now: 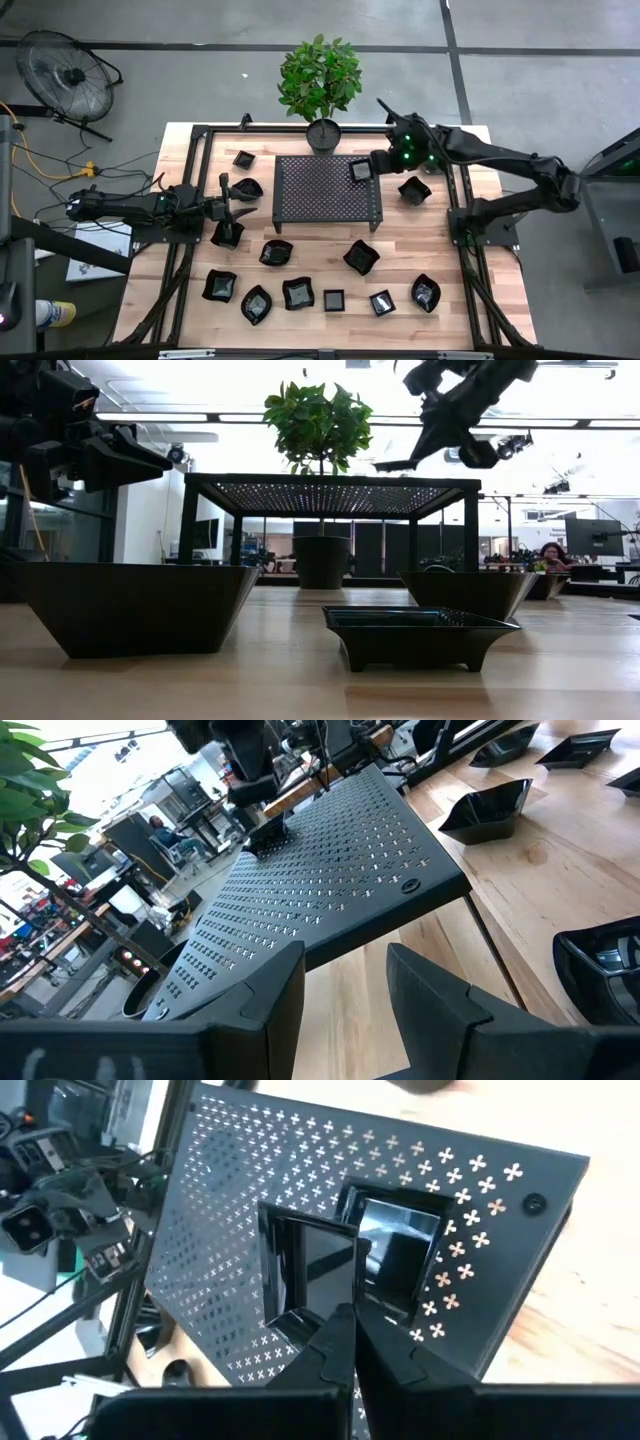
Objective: Pick & Place Mini shaped plates
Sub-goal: Stack the black square plate on top of the other black square plate on the shelf
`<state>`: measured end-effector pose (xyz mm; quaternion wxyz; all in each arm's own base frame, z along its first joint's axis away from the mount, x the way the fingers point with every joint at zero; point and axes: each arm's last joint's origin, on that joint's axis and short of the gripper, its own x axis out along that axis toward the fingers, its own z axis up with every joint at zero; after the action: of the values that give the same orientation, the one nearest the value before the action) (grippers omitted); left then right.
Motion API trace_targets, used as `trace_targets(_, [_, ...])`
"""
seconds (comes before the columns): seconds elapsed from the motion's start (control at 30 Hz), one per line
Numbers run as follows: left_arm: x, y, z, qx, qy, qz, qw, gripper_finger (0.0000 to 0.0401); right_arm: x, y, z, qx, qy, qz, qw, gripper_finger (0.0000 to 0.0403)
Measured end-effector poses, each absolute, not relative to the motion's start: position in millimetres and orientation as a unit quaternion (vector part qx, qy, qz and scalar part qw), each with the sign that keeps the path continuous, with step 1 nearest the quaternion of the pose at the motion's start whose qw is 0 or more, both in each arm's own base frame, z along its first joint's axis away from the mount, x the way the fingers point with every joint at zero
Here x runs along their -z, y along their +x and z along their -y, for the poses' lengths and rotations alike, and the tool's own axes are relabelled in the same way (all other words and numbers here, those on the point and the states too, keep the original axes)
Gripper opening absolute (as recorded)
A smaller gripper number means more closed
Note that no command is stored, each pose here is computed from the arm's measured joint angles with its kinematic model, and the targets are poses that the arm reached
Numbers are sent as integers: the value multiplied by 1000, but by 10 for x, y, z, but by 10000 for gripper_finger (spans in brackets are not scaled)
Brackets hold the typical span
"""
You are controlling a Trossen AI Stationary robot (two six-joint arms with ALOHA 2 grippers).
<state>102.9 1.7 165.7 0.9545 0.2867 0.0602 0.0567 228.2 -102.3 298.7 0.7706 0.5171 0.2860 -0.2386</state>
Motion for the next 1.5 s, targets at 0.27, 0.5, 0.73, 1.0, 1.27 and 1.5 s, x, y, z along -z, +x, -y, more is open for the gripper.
trace_targets(0.27, [-1657,1029,-17,-57,287,-60,954,140,-2935,2358,1232,212,554,-262,762,0])
trace_targets(0.5, [-1656,1029,-17,-57,287,-60,954,140,-2843,2357,1326,208,581,-278,736,0])
trace_targets(0.73, [-1657,1029,-17,-57,287,-60,954,140,-2795,2322,1352,215,585,-281,730,0])
trace_targets(1.0, [-1656,1029,-17,-57,287,-60,954,140,-2679,2310,1368,212,589,-275,729,0])
trace_targets(1.27, [-1657,1029,-17,-57,287,-60,954,140,-2663,2284,1380,216,583,-284,730,0])
trace_targets(1.5, [-1657,1029,-17,-57,287,-60,954,140,-2654,2274,1377,218,583,-289,727,0])
